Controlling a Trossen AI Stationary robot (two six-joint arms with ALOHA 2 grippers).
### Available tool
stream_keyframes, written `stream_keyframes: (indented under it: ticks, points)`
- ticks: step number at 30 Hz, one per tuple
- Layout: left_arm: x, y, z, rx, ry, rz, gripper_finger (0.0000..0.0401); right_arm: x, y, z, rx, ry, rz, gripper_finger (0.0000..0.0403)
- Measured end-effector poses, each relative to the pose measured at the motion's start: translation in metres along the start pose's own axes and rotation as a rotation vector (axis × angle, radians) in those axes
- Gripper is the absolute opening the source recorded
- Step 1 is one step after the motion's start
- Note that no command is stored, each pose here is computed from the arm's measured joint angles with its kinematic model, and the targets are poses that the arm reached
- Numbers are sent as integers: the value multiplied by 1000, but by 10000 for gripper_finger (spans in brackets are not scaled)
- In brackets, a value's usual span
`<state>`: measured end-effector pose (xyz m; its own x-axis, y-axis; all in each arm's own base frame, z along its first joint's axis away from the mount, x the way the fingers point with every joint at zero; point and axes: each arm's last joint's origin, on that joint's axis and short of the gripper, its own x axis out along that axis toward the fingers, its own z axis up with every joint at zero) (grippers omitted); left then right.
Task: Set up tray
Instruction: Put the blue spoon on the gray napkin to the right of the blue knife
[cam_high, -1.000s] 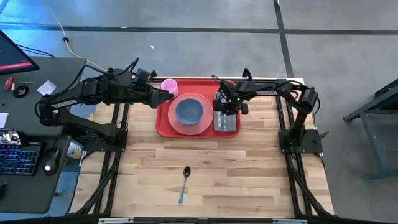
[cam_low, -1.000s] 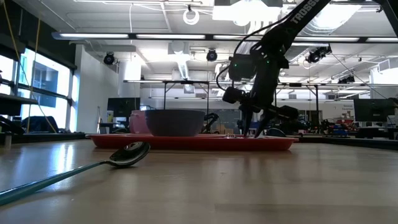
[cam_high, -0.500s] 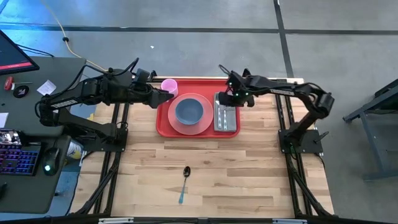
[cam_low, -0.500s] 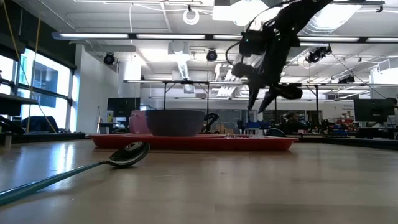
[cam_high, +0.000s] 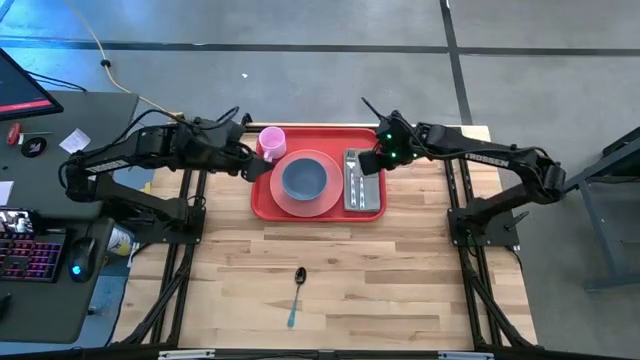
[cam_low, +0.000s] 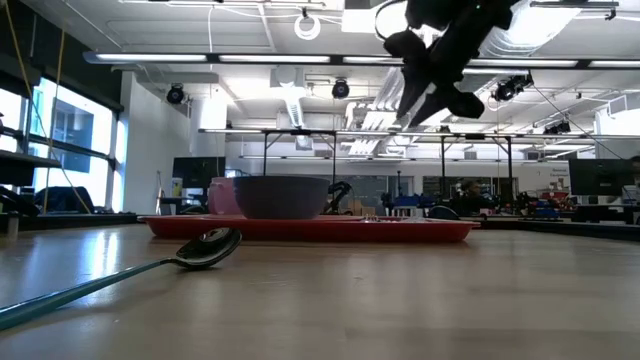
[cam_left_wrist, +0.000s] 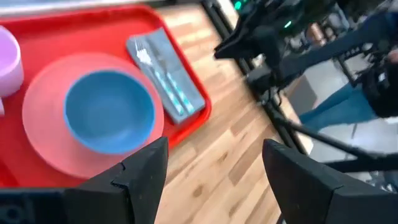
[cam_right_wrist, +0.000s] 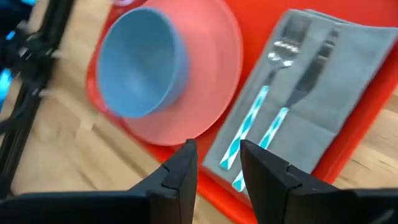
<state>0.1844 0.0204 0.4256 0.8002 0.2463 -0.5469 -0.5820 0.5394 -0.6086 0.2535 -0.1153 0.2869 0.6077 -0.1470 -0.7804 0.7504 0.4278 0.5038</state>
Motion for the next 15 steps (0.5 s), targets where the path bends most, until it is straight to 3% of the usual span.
stream_keyframes:
  ticks: [8,15]
  points:
    - [17,-17,-24,-22,104,20,291,-15,10,-10,-118,-8,59,113]
    - [39,-26,-54,-74,213,145,291,-25,13,-13,-167,-29,94,113]
